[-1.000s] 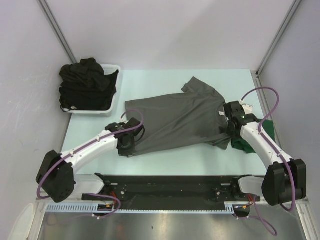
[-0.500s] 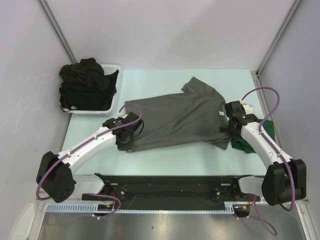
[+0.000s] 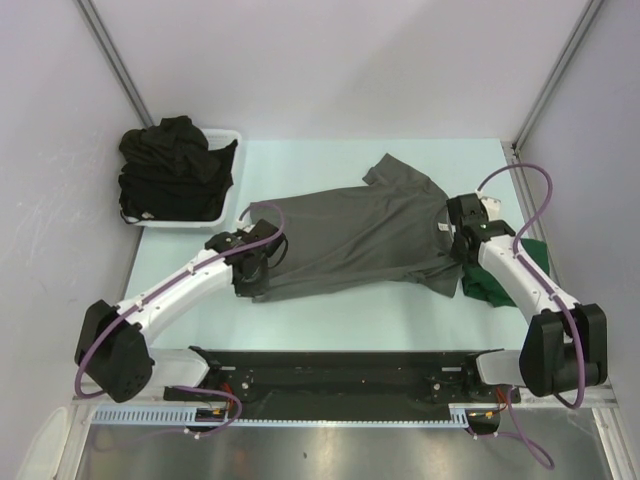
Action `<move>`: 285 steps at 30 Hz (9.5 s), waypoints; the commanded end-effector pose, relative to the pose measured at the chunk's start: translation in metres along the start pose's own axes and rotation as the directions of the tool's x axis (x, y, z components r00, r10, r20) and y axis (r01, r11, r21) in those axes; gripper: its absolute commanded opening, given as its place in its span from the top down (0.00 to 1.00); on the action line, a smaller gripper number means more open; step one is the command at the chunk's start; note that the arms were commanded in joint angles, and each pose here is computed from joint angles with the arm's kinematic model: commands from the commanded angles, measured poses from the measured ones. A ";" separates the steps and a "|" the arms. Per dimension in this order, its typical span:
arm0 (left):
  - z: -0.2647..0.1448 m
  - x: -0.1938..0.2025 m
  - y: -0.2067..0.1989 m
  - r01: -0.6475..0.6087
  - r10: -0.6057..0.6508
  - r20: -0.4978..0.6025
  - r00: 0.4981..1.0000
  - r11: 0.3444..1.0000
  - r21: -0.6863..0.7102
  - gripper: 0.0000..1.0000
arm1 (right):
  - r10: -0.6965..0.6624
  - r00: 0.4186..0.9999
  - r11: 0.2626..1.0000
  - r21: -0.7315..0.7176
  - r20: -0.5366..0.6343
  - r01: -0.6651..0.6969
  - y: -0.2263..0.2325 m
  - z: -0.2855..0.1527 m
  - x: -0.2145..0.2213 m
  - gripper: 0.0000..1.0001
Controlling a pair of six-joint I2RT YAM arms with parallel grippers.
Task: Fold and stack the t-shirts
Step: Fold the flattened tshirt in 1/3 of the way
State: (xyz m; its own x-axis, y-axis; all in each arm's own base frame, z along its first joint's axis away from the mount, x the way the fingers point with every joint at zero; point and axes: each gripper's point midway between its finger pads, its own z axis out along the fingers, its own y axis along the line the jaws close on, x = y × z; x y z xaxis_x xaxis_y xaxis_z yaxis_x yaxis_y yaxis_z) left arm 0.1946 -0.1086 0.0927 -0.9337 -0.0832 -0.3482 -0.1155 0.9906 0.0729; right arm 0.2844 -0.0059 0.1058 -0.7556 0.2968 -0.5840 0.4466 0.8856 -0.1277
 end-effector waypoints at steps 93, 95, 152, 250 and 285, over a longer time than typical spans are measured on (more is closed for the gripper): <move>0.028 -0.127 0.028 -0.006 0.014 0.068 0.998 0.992 -0.125 0.25 | -0.071 0.982 0.994 -0.068 0.175 0.084 0.092 0.061 -0.144 0.09; 0.028 -0.127 0.027 -0.006 0.014 0.070 0.997 0.993 -0.119 0.25 | -0.080 0.981 0.989 -0.111 0.179 0.101 0.104 0.055 -0.143 0.09; 0.006 -0.109 0.034 -0.028 0.034 0.085 0.996 0.997 -0.067 0.27 | -0.294 0.955 0.904 -0.315 0.036 0.290 0.255 0.051 -0.046 0.32; 0.008 -0.106 0.012 -0.053 0.053 0.057 0.997 0.999 -0.006 0.30 | -0.138 0.990 0.986 -0.095 0.028 0.141 0.108 0.109 -0.149 0.68; 0.044 -0.076 -0.076 -0.128 0.131 -0.016 0.991 0.982 0.142 0.85 | -0.202 0.979 0.952 -0.236 0.000 0.196 0.119 0.020 -0.073 0.81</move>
State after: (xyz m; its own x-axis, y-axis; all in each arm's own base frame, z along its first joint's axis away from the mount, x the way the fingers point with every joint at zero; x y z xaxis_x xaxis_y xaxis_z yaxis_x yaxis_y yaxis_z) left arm 0.2776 -0.1594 0.0734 -0.9533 0.0613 -0.2958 0.0570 0.9981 0.0232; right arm 0.4008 0.0720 0.0910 -0.8683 0.0935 -0.4872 0.1508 0.9854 -0.0796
